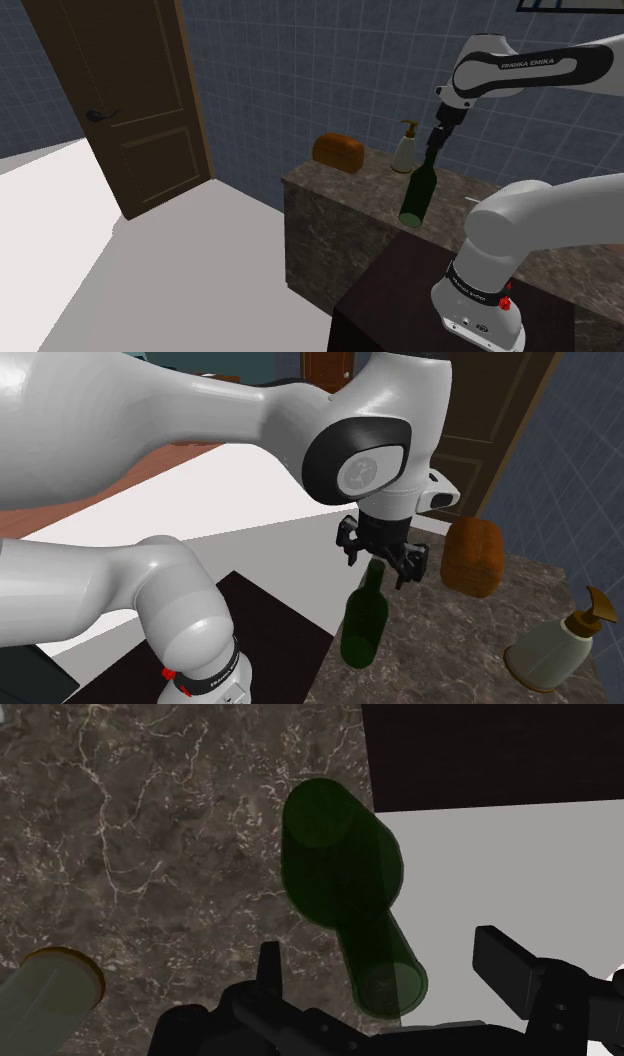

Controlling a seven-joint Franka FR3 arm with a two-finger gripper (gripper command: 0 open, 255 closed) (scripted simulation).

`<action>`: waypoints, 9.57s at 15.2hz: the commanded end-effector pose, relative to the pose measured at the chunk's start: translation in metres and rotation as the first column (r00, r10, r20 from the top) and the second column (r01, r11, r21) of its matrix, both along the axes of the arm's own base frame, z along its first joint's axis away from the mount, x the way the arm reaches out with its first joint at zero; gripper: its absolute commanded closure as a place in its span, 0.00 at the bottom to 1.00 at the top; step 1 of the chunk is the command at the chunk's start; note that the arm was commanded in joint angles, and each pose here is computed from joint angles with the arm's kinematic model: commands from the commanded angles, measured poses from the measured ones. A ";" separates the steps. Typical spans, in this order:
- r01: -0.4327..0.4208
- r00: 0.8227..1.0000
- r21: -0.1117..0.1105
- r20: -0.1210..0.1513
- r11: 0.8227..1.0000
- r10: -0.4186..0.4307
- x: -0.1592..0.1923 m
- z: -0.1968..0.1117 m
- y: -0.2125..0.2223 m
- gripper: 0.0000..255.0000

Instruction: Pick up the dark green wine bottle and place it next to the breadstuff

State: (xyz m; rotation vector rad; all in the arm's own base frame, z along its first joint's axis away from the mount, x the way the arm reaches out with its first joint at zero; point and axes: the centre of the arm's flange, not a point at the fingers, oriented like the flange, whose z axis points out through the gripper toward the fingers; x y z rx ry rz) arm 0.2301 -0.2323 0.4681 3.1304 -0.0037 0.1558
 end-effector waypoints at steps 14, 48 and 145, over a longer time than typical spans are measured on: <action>0.000 1.000 0.000 0.000 1.000 0.000 0.000 -0.002 0.000 1.00; 0.000 1.000 0.000 0.000 1.000 0.000 0.000 0.167 0.000 1.00; 0.000 1.000 0.000 0.000 1.000 0.000 0.308 0.089 -0.073 1.00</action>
